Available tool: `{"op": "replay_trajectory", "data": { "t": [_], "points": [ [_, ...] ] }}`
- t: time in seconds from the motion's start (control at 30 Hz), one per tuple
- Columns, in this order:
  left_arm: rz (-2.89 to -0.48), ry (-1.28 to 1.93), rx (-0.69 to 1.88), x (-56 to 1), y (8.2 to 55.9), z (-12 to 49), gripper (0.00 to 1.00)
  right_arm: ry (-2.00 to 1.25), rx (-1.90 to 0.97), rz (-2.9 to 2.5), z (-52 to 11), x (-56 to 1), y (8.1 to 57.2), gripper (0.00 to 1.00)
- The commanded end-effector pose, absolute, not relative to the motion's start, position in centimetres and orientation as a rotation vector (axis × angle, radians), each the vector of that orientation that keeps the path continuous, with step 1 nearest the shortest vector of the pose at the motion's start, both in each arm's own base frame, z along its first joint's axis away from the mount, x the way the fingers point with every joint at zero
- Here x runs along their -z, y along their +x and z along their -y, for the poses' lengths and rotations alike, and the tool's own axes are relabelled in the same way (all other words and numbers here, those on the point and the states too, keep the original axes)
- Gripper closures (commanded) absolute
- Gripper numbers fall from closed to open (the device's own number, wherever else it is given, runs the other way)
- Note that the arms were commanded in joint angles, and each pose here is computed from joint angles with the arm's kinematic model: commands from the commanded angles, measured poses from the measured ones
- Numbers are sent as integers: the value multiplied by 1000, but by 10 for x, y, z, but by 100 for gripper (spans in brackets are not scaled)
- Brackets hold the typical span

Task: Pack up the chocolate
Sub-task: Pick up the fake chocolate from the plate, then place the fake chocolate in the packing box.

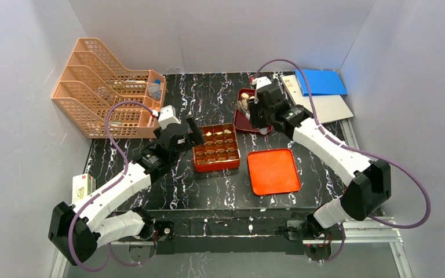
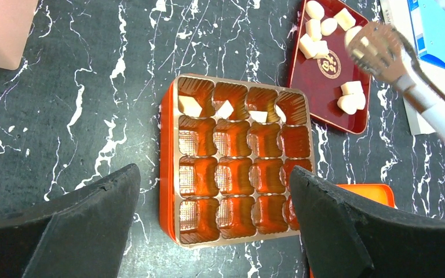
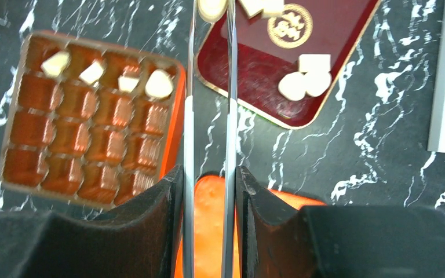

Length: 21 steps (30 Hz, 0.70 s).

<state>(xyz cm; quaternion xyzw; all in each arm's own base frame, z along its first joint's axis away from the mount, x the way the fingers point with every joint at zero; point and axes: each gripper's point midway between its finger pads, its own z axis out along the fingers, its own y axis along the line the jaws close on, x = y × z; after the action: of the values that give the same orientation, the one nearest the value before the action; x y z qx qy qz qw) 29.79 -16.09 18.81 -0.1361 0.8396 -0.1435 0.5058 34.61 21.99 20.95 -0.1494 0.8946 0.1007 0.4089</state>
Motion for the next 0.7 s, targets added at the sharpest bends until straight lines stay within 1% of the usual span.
{"op": "replay_trajectory", "data": {
  "t": [0.0, 0.3, 0.67],
  "points": [
    [-2003, -346, 340, -202, 302, 158, 3, -412, -268, -2219, -235, -226, 316, 99],
    [-2010, -343, 339, -202, 302, 159, 3, -500, -273, -2241, -262, -215, 263, 99],
    [-2018, -337, 333, -199, 301, 159, 3, -512, -240, -2293, -258, -190, 231, 99]
  ]
}}
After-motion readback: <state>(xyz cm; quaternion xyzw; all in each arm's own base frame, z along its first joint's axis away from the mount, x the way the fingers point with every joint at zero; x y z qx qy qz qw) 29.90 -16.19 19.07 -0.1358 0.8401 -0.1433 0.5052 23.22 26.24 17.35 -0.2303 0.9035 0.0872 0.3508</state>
